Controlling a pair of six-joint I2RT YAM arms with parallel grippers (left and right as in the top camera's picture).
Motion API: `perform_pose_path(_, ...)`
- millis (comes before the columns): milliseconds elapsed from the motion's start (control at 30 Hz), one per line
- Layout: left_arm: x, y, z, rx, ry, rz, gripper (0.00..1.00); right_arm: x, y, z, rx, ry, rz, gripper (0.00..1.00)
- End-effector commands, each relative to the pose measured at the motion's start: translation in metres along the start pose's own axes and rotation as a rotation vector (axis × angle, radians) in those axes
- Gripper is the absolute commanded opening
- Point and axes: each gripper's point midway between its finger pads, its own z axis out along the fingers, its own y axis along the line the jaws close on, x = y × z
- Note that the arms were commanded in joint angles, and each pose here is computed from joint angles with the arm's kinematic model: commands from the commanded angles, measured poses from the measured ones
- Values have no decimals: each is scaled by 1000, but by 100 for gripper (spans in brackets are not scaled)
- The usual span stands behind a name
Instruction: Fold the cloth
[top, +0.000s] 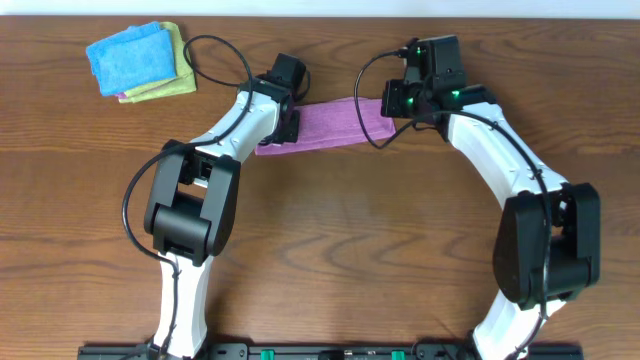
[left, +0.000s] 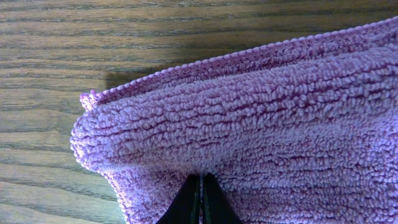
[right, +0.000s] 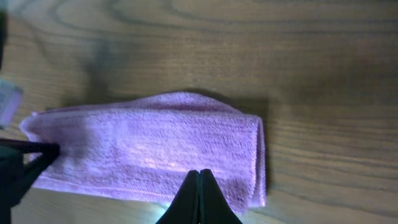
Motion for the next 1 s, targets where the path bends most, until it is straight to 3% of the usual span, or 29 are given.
perform_pose_path(0, 12, 4, 24, -5, 59, -13, 6, -6, -11, -3, 36, -10, -18, 1)
perform_pose_path(33, 12, 4, 24, -1, 60, -15, 6, -6, -16, -4, 43, -8, 9, 2)
perform_pose_path(133, 13, 1, 24, 32, 68, -23, 6, -8, -30, -6, 11, 3, 91, 29)
perform_pose_path(167, 12, 1, 24, 40, 68, -27, 6, -7, -32, -5, -33, 15, 116, 49)
perform_pose_path(267, 12, 3, 25, 39, 68, -30, 6, -4, -39, -5, -157, 57, 200, 65)
perform_pose_path(333, 12, 3, 25, 39, 69, -31, 6, -1, -44, -5, -221, 82, 245, 65)
perform_pose_path(533, 12, 0, 25, 64, 72, -36, 6, 18, -45, 5, -326, 168, 311, 82)
perform_pose_path(667, 12, 0, 25, 64, 73, -35, 6, 28, -38, 17, -415, 208, 329, 84)
perform_pose_path(967, 14, -2, 24, 75, 83, -35, 6, 34, -47, 39, -409, 206, 330, 85)
